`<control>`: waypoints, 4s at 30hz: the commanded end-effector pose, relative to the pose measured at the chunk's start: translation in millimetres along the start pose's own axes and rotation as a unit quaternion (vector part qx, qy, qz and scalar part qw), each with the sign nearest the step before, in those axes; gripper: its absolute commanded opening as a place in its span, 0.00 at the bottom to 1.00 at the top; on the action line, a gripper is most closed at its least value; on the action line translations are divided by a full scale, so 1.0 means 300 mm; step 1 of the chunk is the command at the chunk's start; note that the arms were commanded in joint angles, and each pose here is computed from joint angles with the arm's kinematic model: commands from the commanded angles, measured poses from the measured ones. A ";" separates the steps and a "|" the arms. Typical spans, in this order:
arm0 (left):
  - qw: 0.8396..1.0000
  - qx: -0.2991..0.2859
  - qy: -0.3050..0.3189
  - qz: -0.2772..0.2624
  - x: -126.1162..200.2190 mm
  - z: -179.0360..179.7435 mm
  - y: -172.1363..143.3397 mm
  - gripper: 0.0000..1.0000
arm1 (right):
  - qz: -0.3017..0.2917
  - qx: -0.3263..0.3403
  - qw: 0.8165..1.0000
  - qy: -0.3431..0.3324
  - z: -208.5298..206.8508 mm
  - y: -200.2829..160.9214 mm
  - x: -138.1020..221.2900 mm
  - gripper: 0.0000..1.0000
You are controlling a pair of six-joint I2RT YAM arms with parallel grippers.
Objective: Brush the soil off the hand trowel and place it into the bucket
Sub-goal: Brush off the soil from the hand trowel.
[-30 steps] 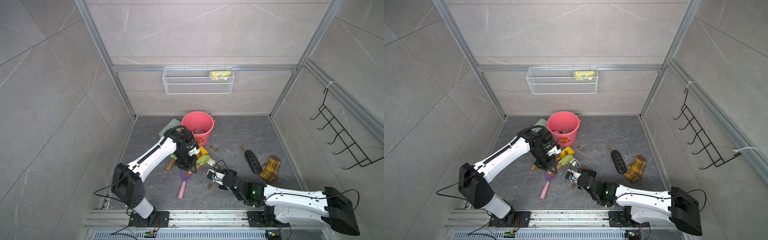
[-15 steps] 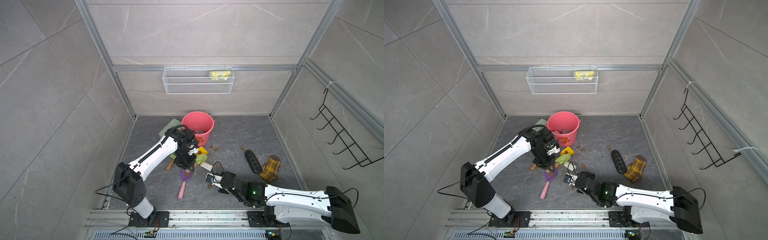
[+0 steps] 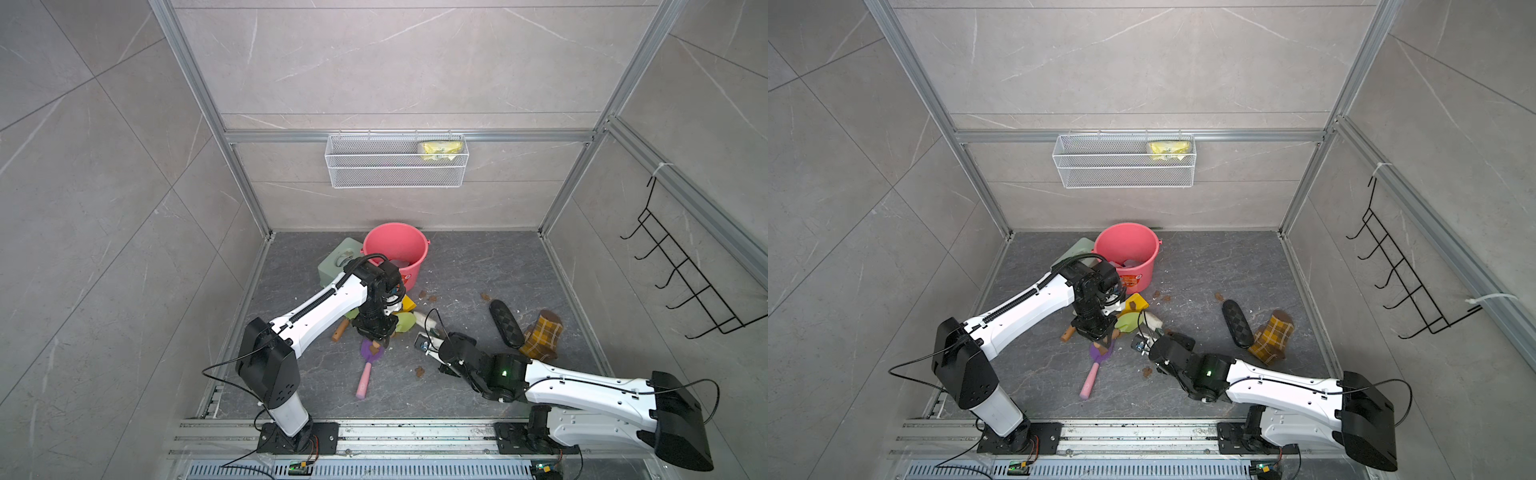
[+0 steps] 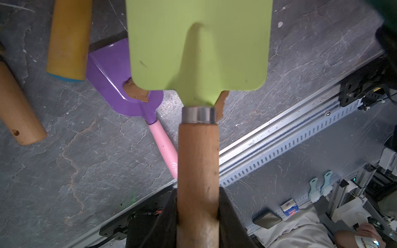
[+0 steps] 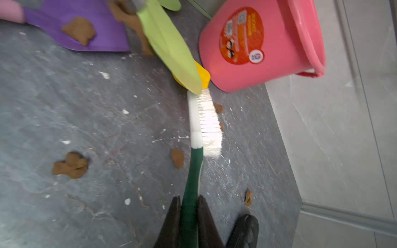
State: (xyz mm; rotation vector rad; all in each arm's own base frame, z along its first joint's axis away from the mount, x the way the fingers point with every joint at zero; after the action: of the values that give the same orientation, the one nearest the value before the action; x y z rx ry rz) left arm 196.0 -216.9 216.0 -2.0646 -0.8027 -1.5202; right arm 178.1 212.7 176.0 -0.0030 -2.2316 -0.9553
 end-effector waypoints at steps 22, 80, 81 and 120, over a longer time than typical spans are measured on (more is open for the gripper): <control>0.991 0.033 -0.096 -0.089 0.072 0.022 0.026 0.00 | -0.132 -0.089 0.971 0.180 0.080 0.130 0.179 0.00; 0.992 -0.004 -0.088 -0.085 0.049 -0.038 0.069 0.00 | -0.036 -0.105 0.986 0.124 0.039 0.063 0.112 0.00; 0.992 -0.005 -0.089 -0.086 0.052 -0.039 0.071 0.00 | -0.033 -0.107 0.986 0.125 0.040 0.055 0.112 0.00; 0.991 -0.022 -0.103 -0.084 0.050 -0.056 0.068 0.00 | -0.034 -0.106 0.987 0.115 -0.003 0.108 0.145 0.00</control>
State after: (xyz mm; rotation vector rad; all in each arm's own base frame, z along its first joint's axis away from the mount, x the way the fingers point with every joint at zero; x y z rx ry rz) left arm 210.3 -235.2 216.2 -2.1747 -1.0175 -1.4368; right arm 145.5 219.2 212.8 0.0554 -1.9094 -1.0861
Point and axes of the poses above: each gripper's point midway between its finger pads, its own x axis back along the fingers, its own z axis along the line the jaws close on, y = z × x, the point moved 6 cm from there along x, back along the fingers, and after that the axes turned 14 degrees about -x, right-handed, at the moved point
